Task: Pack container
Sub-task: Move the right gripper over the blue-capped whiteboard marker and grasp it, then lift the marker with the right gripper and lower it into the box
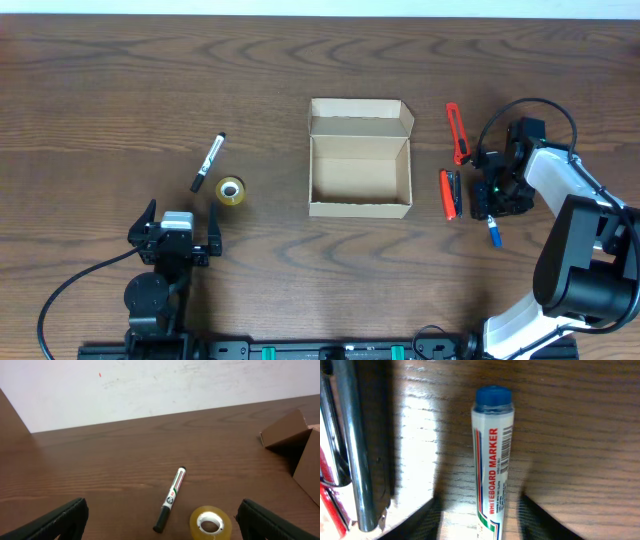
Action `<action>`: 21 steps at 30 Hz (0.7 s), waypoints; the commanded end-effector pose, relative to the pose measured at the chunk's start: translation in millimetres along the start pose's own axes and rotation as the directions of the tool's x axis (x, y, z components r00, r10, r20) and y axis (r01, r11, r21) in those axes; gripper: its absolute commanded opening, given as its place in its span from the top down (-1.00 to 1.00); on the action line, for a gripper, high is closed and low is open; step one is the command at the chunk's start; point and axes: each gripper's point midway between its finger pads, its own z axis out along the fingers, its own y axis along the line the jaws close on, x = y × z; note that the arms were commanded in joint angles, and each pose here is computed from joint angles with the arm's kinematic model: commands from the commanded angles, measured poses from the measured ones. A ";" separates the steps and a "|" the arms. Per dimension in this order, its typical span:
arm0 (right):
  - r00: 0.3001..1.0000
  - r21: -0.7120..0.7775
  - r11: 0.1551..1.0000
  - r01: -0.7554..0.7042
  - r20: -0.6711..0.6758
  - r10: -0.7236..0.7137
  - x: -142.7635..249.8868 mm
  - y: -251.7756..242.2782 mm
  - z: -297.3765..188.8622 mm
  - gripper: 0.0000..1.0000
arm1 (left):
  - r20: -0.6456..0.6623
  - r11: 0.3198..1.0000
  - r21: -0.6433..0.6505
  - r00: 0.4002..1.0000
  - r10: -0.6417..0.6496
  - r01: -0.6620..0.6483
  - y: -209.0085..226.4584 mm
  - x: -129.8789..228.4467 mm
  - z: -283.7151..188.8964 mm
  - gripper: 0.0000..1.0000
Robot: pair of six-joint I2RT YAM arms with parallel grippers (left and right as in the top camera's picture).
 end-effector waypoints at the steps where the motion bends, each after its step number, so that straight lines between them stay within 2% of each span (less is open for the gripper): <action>1: 1.000 -0.006 1.000 -0.007 -0.019 0.007 2.8 0.0 7.3 0.20 | -0.054 1.000 0.002 0.999 -0.006 0.006 -0.7 15.6 0.0 -0.90; 2: 1.000 -0.006 1.000 -0.007 -0.019 0.007 2.8 0.0 7.3 0.22 | -0.054 1.000 0.002 0.999 -0.006 0.006 -0.7 15.6 0.0 -0.90; 9: 1.000 -0.026 1.000 -0.011 -0.003 0.011 -0.5 3.2 7.3 0.74 | -0.055 1.000 0.002 0.998 -0.006 0.006 -0.8 15.7 0.0 -0.90; 11: 1.000 -0.034 0.999 -0.011 0.004 0.011 -1.9 4.5 7.2 0.78 | -0.054 1.000 0.002 0.998 -0.007 0.007 -0.7 15.6 0.0 -0.90; 13: 1.000 -0.041 0.999 -0.015 0.011 0.015 -3.5 5.6 7.2 0.96 | -0.054 1.000 0.002 0.999 -0.006 0.006 -0.7 15.6 0.0 -0.90; 18: 0.992 -0.044 0.993 -0.111 0.057 0.113 -15.4 3.9 6.8 0.98 | -0.055 1.000 0.002 0.998 -0.007 0.007 -0.8 15.7 0.0 -0.90; 21: 0.988 -0.128 0.986 -0.105 0.099 0.118 -25.8 16.8 4.3 0.98 | -0.055 1.000 0.002 0.998 -0.006 0.006 -0.8 15.7 0.0 -0.90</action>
